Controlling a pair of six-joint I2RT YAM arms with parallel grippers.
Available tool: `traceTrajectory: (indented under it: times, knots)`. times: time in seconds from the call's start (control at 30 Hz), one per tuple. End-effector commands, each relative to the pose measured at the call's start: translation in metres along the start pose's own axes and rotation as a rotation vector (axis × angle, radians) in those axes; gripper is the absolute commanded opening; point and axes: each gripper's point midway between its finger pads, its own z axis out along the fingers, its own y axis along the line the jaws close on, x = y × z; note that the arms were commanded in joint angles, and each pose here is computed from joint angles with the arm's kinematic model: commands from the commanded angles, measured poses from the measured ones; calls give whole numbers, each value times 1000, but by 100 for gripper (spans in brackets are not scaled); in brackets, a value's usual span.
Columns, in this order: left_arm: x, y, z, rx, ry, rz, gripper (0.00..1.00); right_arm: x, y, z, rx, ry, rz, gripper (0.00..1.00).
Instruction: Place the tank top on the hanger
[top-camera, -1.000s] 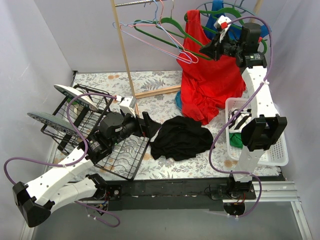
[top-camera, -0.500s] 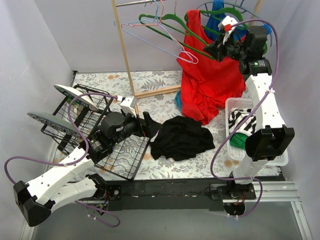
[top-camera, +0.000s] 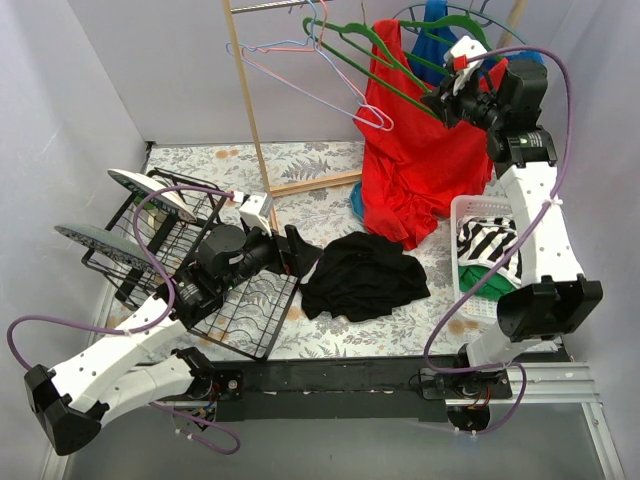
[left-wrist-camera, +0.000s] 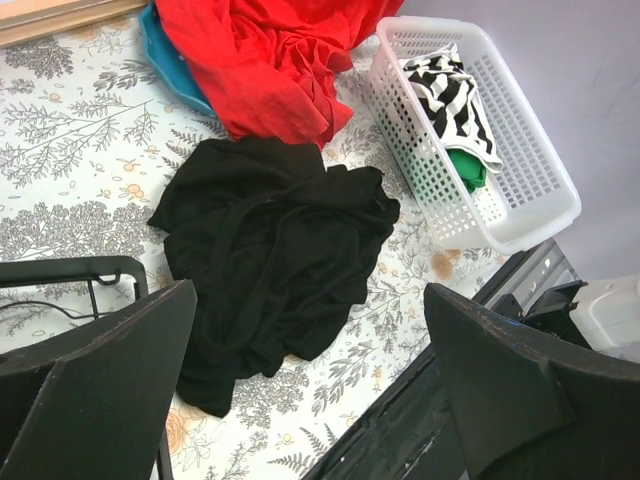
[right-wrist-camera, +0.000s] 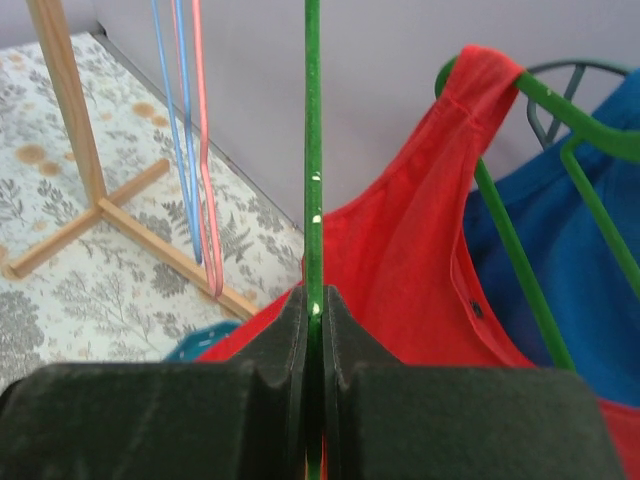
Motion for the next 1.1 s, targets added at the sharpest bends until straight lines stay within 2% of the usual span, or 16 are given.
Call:
traceTrajectory:
  times: [0.0, 0.13, 0.27, 0.3, 0.33, 0.4, 0.43, 0.57, 0.77, 0.9, 1.07]
  knots:
    - [-15, -9, -8, 42, -26, 88, 98, -29, 0, -45, 134, 15, -117, 1]
    - [-17, -17, -6, 82, -6, 166, 98, -11, 7, -77, 207, 103, -123, 1]
    - [-17, -25, -2, 150, 20, 306, 98, 20, 23, -114, 267, 208, -112, 1]
    - [-15, -30, -2, 185, 31, 340, 98, 16, 30, -130, 289, 212, -122, 1]
    - [-17, -32, -2, 200, 29, 368, 98, 43, 41, -138, 274, 278, -88, 1]
    - [-15, -35, 0, 239, 36, 462, 98, 51, 57, -161, 283, 308, -96, 1]
    - [-16, -37, -1, 257, 29, 494, 98, 76, 68, -170, 268, 374, -61, 1]
    - [-22, -44, 2, 306, -2, 610, 98, 102, 97, -208, 289, 464, -54, 1]
    - [-17, -53, 9, 387, 3, 688, 98, 120, 138, -256, 287, 523, -44, 1]
    - [-3, -53, 11, 450, 14, 763, 98, 127, 173, -248, 137, 458, 12, 1]
    - [-2, -42, 7, 442, -3, 905, 98, 115, 207, -245, -55, 386, -33, 1]
